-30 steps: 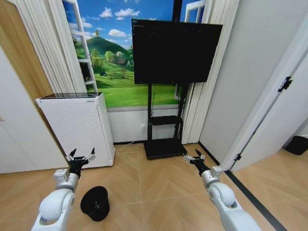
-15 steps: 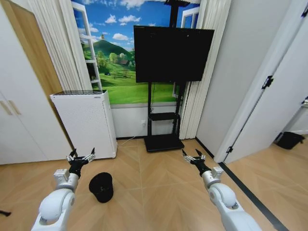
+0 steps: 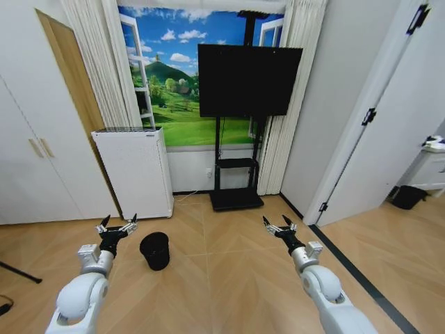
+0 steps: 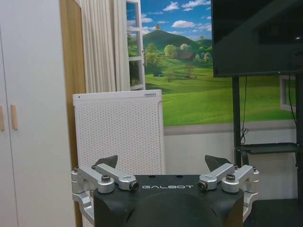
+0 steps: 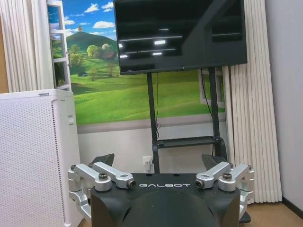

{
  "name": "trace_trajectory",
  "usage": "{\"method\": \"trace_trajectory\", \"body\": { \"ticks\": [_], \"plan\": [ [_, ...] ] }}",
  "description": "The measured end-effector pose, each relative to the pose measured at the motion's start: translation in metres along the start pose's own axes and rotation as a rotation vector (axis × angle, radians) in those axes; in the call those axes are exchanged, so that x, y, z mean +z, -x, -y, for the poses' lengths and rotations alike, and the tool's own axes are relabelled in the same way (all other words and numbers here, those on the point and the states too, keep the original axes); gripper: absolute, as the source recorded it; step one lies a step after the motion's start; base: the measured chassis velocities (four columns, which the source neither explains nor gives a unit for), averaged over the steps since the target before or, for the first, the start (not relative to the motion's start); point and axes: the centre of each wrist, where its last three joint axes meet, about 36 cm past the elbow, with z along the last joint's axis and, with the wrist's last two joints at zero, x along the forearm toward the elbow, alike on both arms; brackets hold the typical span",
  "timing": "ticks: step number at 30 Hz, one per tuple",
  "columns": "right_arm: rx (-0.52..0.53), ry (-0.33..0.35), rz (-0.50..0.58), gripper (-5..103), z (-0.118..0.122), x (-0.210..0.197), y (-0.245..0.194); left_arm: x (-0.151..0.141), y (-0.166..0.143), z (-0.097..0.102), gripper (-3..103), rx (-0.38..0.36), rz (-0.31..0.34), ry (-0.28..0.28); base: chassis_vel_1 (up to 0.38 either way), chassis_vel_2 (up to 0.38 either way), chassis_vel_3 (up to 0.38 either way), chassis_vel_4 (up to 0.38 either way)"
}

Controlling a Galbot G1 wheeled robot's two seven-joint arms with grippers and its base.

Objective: Pick up the trash bin and place the garbage on the floor into it.

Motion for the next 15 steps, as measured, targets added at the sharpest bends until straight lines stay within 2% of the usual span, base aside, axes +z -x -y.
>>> {"method": "trace_trajectory", "body": {
  "ticks": [15],
  "plan": [
    [0.003, 0.001, -0.004, 100, -0.0029, 0.0018, -0.0014, 0.0000, 0.0000, 0.0000, 100, 0.000, 0.000, 0.000, 0.205, -0.203, -0.209, 0.203]
  ]
}}
